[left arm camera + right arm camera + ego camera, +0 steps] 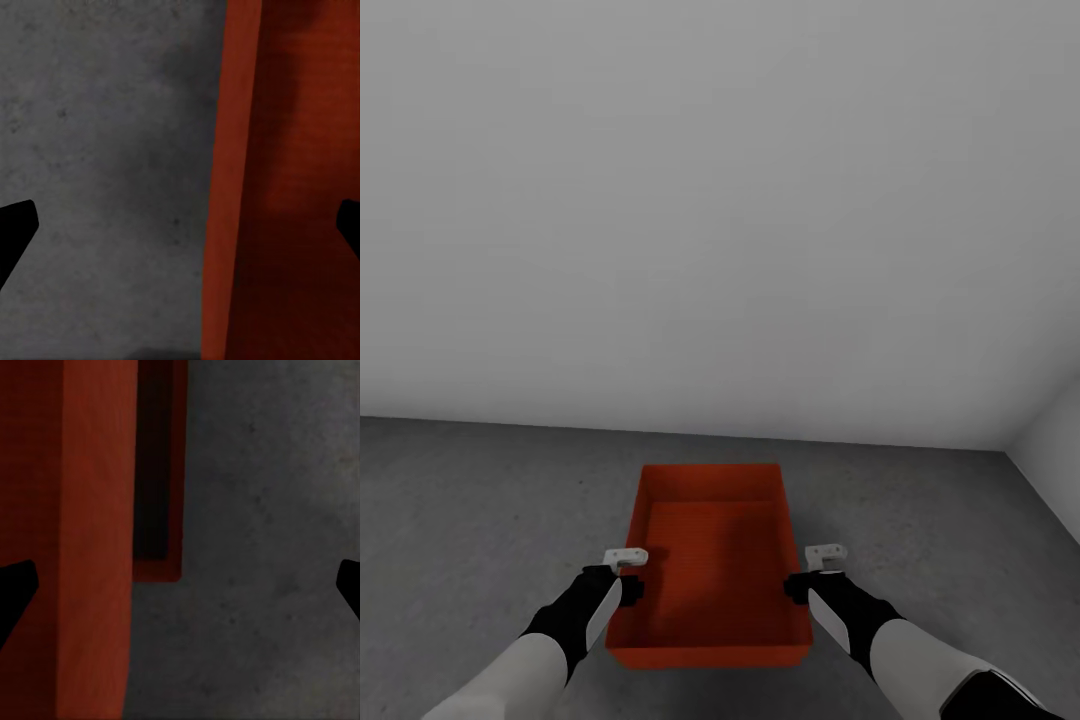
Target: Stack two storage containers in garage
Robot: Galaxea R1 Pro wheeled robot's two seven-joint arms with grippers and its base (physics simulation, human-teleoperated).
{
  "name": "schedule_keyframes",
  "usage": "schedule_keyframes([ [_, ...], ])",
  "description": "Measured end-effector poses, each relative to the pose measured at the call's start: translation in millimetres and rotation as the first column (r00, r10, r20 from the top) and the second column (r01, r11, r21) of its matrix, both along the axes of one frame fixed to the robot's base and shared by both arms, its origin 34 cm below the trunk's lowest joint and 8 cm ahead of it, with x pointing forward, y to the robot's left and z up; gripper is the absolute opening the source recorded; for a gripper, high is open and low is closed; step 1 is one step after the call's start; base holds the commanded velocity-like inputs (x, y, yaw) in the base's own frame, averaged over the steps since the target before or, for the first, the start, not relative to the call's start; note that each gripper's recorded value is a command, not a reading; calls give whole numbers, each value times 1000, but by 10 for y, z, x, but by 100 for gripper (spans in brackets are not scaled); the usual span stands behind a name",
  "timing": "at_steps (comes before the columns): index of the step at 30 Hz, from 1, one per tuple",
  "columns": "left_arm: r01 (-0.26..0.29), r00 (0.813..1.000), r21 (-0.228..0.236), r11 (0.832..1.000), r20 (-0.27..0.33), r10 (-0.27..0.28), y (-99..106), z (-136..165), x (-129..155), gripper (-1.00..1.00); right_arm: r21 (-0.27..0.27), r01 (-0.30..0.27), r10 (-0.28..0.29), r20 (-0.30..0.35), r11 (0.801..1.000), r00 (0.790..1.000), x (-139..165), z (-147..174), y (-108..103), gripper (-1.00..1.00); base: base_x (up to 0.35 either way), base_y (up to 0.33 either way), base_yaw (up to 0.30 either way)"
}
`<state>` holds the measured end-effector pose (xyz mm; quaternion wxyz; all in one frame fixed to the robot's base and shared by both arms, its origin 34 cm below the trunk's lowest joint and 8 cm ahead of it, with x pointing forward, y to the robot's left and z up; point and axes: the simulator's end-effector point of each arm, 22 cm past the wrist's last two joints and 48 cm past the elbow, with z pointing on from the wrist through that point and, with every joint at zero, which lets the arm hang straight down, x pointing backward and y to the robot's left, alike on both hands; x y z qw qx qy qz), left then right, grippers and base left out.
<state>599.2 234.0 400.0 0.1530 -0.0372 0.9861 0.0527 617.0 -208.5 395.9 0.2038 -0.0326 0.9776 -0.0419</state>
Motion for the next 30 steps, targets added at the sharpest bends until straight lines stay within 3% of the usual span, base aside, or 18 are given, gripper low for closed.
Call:
schedule_keyframes([
  [6, 0, 1000, 0, 1000, 0, 0, -1, 0, 0, 100, 0, 0, 0, 0, 1000, 1000, 0, 0, -3, 100, 0, 0, 0],
  [30, 1, 1000, 0, 1000, -8, -1, 3, 467, 49, 100, -2, 1, -1, -1, 1000, 1000, 67, 473, -13, 100, 0, 0, 0],
])
